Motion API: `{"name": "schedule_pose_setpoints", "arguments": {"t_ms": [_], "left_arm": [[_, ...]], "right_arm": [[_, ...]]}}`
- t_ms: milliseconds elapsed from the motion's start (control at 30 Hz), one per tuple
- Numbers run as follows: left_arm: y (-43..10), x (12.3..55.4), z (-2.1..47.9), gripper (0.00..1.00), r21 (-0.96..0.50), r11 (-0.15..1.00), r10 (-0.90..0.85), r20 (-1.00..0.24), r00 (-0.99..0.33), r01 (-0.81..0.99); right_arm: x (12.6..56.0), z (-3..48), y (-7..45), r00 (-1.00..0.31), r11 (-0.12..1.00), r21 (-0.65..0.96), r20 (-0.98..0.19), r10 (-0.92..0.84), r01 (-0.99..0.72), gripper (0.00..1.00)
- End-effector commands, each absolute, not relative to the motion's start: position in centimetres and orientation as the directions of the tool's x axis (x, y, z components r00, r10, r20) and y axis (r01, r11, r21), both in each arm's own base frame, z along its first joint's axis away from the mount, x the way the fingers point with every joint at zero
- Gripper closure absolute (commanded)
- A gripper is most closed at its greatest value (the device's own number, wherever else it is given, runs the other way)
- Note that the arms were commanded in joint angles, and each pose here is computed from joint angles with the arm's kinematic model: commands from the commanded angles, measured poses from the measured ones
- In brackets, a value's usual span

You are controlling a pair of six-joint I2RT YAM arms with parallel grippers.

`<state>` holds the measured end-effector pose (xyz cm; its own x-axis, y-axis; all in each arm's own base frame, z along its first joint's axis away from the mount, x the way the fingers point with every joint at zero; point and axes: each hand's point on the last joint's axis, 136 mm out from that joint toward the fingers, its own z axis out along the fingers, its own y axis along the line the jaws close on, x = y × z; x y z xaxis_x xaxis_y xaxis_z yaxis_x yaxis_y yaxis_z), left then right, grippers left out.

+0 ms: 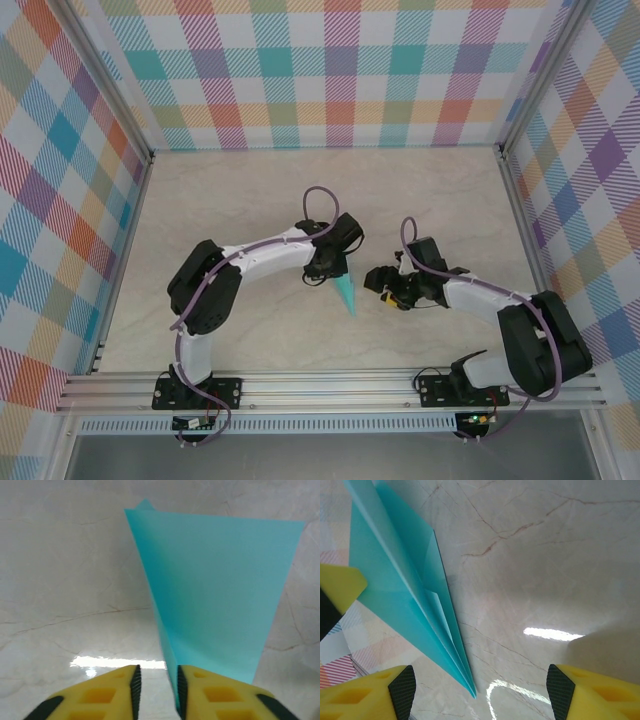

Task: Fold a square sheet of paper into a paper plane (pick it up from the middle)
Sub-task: Move a paper plane to the center of the table.

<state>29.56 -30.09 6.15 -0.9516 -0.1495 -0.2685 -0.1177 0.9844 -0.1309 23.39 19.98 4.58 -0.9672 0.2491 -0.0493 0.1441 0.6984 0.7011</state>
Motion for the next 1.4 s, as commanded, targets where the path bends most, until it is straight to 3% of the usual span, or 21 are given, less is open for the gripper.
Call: {"name": "schedule_pose_setpoints", "arguments": {"t_ms": [0,333,967,1367], "left_arm": [[-29.5,29.3,7.7,0.79,-0.154,0.981,-0.163,-0.31,-0.936,-0.12],[-28.3,28.9,6.8,1.0,-0.189,0.974,-0.18,-0.305,-0.935,-0.126],[-28.5,29.0,6.6,1.0,-0.211,0.972,-0.169,-0.303,-0.938,-0.107],[-28.4,29.1,6.5,1.0,-0.22,0.969,-0.177,-0.298,-0.938,-0.113]], "right_arm": [[24.5,6.0,21.5,-0.972,0.669,0.738,-0.083,0.221,0.089,0.28],[25.6,6.2,23.4,-0.979,0.667,0.744,-0.098,0.176,0.045,0.31],[27.1,5.5,27.0,-0.996,0.603,0.798,-0.066,0.066,-0.012,0.36],[25.3,6.2,28.2,-0.994,0.571,0.815,-0.104,-0.015,-0.094,0.42]]}}
